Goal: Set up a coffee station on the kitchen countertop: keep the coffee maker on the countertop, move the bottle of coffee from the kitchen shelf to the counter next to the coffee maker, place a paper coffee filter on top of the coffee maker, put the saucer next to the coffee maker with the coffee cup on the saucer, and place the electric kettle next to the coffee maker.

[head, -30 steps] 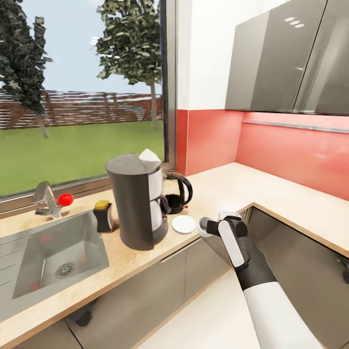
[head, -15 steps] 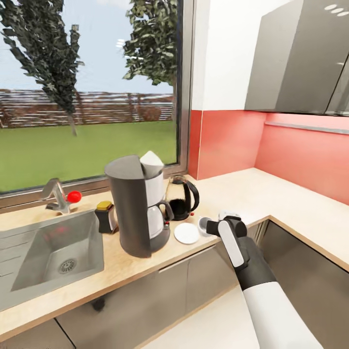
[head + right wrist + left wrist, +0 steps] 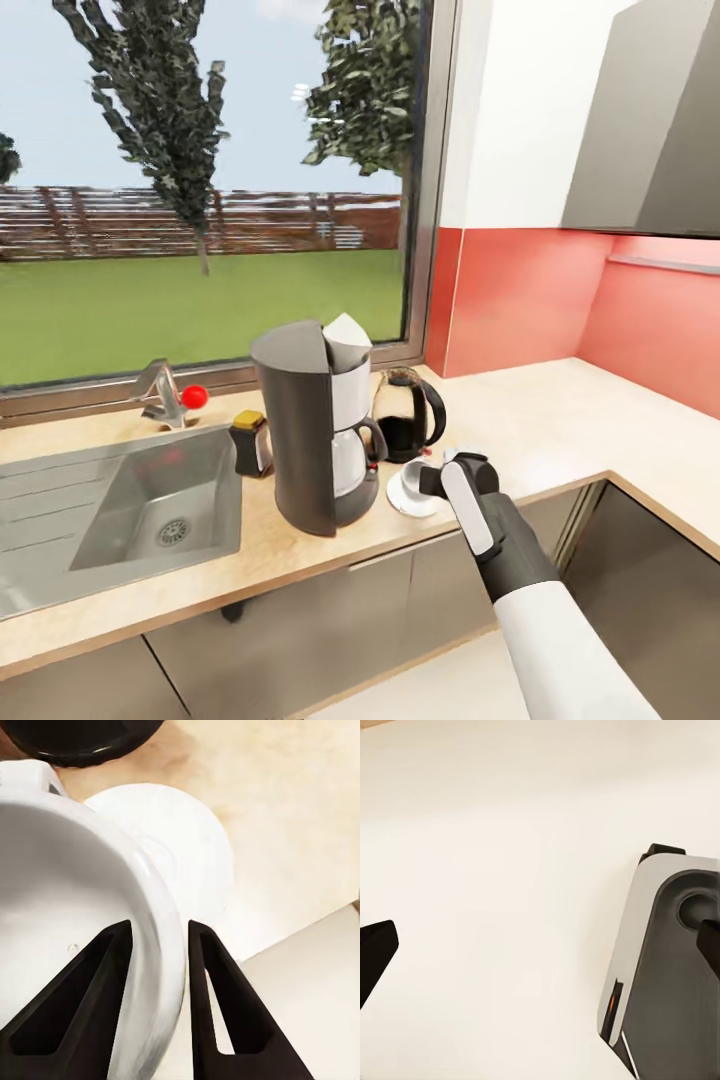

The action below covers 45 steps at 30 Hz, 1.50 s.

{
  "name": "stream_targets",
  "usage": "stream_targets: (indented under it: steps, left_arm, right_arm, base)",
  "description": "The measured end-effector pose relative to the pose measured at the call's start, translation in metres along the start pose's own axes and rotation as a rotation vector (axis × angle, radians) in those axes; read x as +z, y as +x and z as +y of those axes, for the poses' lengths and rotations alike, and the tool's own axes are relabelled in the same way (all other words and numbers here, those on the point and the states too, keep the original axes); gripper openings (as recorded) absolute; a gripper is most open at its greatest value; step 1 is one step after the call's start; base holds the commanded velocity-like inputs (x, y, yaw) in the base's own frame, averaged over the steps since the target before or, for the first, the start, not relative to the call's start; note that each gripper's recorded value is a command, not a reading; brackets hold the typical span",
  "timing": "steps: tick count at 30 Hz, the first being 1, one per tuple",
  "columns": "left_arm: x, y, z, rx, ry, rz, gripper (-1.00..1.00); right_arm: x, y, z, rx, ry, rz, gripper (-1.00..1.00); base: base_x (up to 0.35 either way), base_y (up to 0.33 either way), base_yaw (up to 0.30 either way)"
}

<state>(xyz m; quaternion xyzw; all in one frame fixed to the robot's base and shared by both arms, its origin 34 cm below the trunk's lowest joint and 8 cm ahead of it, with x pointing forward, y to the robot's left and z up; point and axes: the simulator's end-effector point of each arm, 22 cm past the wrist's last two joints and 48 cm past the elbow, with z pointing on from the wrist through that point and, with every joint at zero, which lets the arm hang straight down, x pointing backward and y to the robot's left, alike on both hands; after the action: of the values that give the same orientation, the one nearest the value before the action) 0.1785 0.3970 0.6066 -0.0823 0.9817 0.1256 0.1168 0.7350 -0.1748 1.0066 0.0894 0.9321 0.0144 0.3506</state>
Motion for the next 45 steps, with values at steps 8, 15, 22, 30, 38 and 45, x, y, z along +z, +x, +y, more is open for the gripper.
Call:
stream_targets:
  steps: [8, 15, 22, 30, 38, 45]
  left_arm:
    - [0.000, 0.000, 0.000, 0.003, 0.002, -0.001, 1.00]
    - [0.000, 0.000, -0.001, 0.004, 0.003, -0.001, 1.00]
    - [0.000, 0.000, -0.001, 0.007, 0.003, 0.000, 1.00]
    - [0.000, 0.002, 0.000, 0.007, 0.000, 0.007, 1.00]
    - [-0.001, 0.006, 0.004, 0.009, -0.008, 0.018, 1.00]
    - [-0.002, 0.010, -0.006, 0.007, 0.004, 0.026, 1.00]
  right_arm:
    - [0.001, 0.000, -0.005, 0.003, 0.008, 0.003, -1.00]
    - [0.001, -0.002, -0.008, 0.006, 0.012, -0.002, -1.00]
    - [0.002, 0.000, -0.013, 0.006, 0.031, 0.005, -1.00]
    - [-0.001, 0.002, -0.039, 0.008, 0.164, 0.008, -1.00]
    - [-0.001, 0.003, -0.040, 0.007, 0.174, 0.010, -1.00]
    - [-0.001, 0.003, -0.041, 0.007, 0.176, 0.012, -1.00]
  base:
    - [0.000, 0.000, 0.164]
    - [0.000, 0.000, 0.005]
    - [0.000, 0.000, 0.000]
    - [0.000, 0.000, 0.000]
    - [0.062, 0.000, 0.000]
    - [0.106, 0.000, 0.000]
